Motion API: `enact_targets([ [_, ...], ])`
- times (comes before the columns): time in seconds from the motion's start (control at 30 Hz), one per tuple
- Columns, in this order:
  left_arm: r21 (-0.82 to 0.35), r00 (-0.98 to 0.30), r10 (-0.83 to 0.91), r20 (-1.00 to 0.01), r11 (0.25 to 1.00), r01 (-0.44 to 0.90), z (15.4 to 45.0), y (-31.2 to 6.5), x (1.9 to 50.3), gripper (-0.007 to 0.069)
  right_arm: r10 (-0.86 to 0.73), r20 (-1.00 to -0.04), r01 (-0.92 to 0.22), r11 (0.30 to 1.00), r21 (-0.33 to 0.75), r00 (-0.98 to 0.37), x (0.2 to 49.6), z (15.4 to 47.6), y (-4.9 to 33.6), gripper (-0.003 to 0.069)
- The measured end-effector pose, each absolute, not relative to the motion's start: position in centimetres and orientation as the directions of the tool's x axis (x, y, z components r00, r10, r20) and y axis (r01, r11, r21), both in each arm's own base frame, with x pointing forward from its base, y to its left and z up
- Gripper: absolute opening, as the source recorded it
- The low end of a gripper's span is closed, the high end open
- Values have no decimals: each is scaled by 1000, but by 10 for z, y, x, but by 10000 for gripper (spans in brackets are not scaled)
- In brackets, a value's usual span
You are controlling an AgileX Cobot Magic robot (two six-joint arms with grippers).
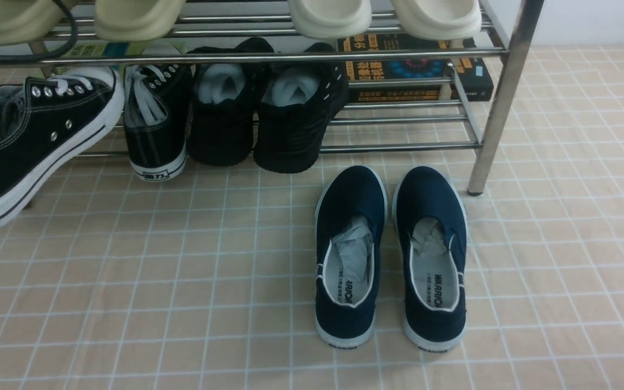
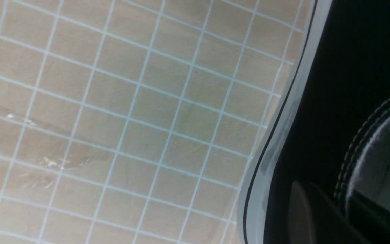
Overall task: Take the shoes off the shelf from the light coffee tablecloth by hand.
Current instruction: 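Set the held shoe down on the floor in front of the rack with the left gripper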
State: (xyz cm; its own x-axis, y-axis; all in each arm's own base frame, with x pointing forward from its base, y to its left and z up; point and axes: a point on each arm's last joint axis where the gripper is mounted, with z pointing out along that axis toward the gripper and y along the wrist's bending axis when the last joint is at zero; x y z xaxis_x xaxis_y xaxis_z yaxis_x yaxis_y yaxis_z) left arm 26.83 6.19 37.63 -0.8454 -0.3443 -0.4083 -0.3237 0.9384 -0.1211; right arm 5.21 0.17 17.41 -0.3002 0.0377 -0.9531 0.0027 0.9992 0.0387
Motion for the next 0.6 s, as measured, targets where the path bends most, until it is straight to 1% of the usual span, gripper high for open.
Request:
enact_targets([
  [0.13,-89,-851,-356,-386,933,-350,366,59,243,21,38,-953,3,999,39,-300,52,174,2,239],
  [0.17,-83,-856,-367,-364,928,-362,359,57,234,21,38,-953,3,999,39,-300,52,174,2,239],
  [0.2,-83,-852,-376,-363,924,-372,356,56,229,21,38,-953,3,999,39,-300,52,174,2,239],
  [0.27,-95,-840,-416,-348,907,-410,341,52,213,21,38,-953,3,999,39,-300,52,174,2,239],
  [0.37,-130,-804,-474,-359,878,-461,315,48,199,21,38,-953,3,999,39,-300,52,174,2,239],
  [0.4,-129,-805,-478,-351,876,-464,312,48,198,21,38,-953,3,999,39,-300,52,174,2,239],
  [0.43,-144,-787,-496,-368,866,-479,301,47,195,21,38,-953,3,999,39,-300,52,174,2,239],
  [0.57,-159,-763,-520,-384,851,-500,273,46,189,21,39,-953,3,999,40,-300,52,174,2,239],
  [0.6,-159,-762,-521,-385,851,-501,272,46,189,21,39,-953,3,999,40,-300,52,174,2,239],
])
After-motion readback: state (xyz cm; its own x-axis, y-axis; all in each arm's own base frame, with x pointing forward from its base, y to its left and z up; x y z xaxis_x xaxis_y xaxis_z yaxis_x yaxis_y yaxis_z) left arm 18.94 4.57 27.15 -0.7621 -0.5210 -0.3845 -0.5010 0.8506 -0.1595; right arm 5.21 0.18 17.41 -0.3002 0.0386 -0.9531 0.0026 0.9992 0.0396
